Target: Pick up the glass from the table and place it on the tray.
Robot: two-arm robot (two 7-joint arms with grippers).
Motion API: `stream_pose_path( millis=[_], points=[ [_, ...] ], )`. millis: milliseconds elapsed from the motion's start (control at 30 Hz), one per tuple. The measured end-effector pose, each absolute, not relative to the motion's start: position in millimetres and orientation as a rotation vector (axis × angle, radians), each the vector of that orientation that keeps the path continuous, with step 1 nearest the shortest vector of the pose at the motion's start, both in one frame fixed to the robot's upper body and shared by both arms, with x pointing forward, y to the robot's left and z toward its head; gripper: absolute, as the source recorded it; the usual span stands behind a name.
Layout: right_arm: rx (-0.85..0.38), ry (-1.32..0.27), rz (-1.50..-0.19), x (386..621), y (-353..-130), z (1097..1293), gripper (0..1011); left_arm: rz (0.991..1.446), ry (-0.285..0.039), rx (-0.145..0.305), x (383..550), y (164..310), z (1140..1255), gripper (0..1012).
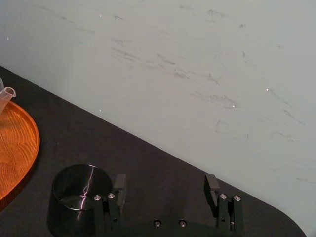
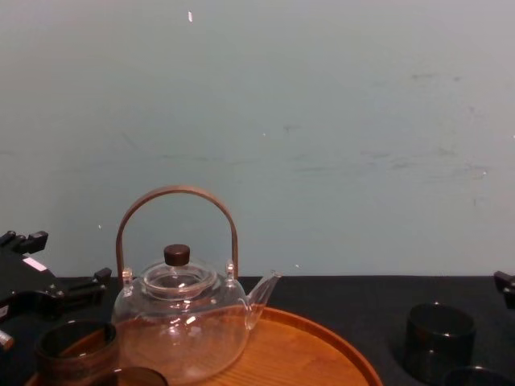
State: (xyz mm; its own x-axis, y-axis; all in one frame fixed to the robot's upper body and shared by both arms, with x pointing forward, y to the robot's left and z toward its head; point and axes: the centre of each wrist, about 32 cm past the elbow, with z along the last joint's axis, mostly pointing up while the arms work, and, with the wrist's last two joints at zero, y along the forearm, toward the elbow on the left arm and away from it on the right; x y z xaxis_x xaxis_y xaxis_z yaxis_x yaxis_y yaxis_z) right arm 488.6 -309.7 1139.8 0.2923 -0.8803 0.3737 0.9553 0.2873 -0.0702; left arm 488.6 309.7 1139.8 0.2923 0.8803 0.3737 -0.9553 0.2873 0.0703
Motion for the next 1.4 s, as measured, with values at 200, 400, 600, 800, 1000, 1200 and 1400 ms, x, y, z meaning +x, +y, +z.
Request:
stream_pose_path(
  millis=[200,400,600,800,1000,1200,1400],
  points=[
    [-0.304,-0.285,-1.248,488.6,-309.7,1139.8,1002,1.248,-0.285,0.304,488.6,309.7,1139.8,1001],
    [-0.304,-0.285,-1.248,488.6,-309.7,1139.8,1002,1.248,-0.285,0.304,488.6,309.7,1139.8,1001],
    [-0.304,-0.285,-1.248,488.6,-309.7,1139.8,1002,1.248,-0.285,0.304,488.6,309.7,1139.8,1001],
    [-0.304,-0.285,-1.248,488.6,-309.7,1139.8,1002,1.248,-0.285,0.305,488.6,309.7,1139.8,1001],
    [-0.304,-0.285,-1.248,488.6,-309.7,1139.8,1002,1.248,-0.285,0.305,488.6,309.7,1139.8,1002],
    [-0.304,-0.285,-1.248,488.7,-309.7,1139.8,1002,1.248,-0.285,0.304,488.6,309.7,1139.8,1001],
    [-0.304,-0.285,-1.248,488.6,-309.7,1139.8,1002,1.248,-0.285,0.304,488.6,309.7,1139.8,1001]
  ],
)
